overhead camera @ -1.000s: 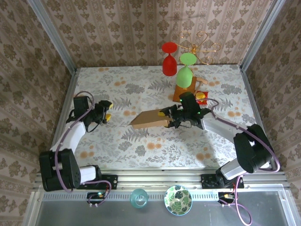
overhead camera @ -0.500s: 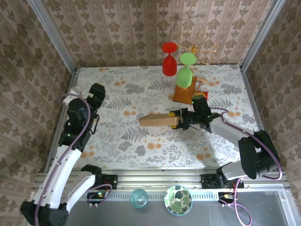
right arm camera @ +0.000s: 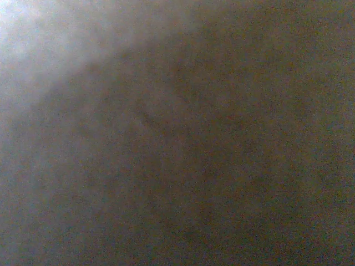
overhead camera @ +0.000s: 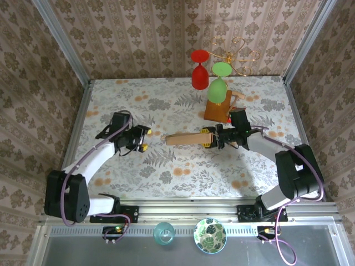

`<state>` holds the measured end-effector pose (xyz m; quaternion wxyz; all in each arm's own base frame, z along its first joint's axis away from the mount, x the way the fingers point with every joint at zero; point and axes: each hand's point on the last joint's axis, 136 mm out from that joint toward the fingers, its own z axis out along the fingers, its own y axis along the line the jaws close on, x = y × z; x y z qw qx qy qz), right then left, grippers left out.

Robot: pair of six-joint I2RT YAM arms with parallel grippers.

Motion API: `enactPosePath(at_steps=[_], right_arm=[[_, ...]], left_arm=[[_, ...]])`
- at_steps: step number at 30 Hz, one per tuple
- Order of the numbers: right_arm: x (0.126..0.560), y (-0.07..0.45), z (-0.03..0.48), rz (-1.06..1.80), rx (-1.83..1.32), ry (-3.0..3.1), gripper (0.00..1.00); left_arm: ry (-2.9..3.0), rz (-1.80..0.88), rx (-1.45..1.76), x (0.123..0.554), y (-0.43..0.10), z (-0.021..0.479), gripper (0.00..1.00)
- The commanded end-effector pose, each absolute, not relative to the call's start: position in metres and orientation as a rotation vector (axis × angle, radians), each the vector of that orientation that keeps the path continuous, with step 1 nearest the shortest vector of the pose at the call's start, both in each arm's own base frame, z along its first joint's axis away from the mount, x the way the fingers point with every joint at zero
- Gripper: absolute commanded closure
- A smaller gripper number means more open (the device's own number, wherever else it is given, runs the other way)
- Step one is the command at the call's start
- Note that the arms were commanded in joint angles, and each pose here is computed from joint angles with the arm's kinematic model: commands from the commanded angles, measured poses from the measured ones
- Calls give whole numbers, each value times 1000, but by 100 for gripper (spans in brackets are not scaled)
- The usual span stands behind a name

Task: Fold the paper box

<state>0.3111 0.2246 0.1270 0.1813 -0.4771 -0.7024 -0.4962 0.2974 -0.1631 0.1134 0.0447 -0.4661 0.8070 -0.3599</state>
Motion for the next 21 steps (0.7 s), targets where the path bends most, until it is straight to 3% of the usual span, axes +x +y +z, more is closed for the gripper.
enactPosePath(at_steps=[1,10,15,21], right_arm=[[309,234,134,-1414,-1216,-1952,70],[325,245,124,-1426,-1074,-1934,70],[323,245,115,-1394,-1077,-1925,71],[325,245,108,-1387,-1081,-1916,71]], left_arm=[[2404,-1303,-1586,312,-189,122,37],[2497,-1398,-1773,306,-217,89,36],[2439,-1453,-1828,311,-223,88,30],[2457,-1503,-1834,303,-232,87,30]])
